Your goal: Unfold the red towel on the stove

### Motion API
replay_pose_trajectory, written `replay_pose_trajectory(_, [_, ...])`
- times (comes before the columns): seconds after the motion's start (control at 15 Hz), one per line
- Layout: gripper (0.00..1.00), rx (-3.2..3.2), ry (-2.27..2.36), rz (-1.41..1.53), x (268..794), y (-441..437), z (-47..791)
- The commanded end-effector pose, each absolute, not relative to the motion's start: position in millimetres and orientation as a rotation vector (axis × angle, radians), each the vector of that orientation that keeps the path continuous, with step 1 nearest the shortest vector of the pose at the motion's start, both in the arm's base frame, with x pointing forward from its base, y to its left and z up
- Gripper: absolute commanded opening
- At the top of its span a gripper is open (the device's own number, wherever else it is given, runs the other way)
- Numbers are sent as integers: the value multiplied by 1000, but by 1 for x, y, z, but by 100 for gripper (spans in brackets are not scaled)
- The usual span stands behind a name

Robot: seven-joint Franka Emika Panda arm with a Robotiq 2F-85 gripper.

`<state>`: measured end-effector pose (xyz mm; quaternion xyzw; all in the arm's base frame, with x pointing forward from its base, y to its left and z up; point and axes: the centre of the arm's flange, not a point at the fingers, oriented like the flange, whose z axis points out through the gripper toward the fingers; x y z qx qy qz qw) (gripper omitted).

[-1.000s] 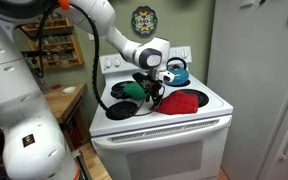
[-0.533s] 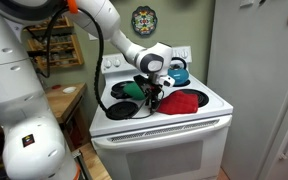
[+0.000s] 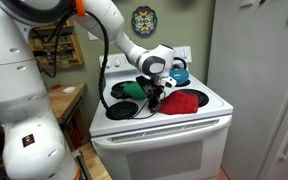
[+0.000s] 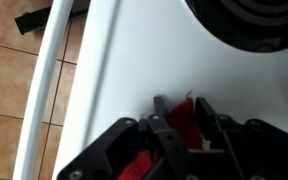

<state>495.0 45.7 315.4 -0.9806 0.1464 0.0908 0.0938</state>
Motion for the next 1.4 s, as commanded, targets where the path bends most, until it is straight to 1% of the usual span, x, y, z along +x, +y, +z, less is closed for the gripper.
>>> replay_pose_trajectory(0.0, [8,-2910,441,245,501,50,317])
replay_pose_trajectory(0.07, [2,-2918,424,235,500,54,324])
replay_pose_trajectory(0.13, [0,-2926,401,225,498,58,331])
replay_pose_trajectory(0.4, [1,-2951,323,122,484,87,374])
replay_pose_trajectory(0.73, [1,-2940,236,-33,442,113,459])
replay_pose_trajectory(1.07, [1,-2976,244,-120,397,103,541])
replay_pose_trajectory(1.33, [1,-3060,174,-184,367,79,583])
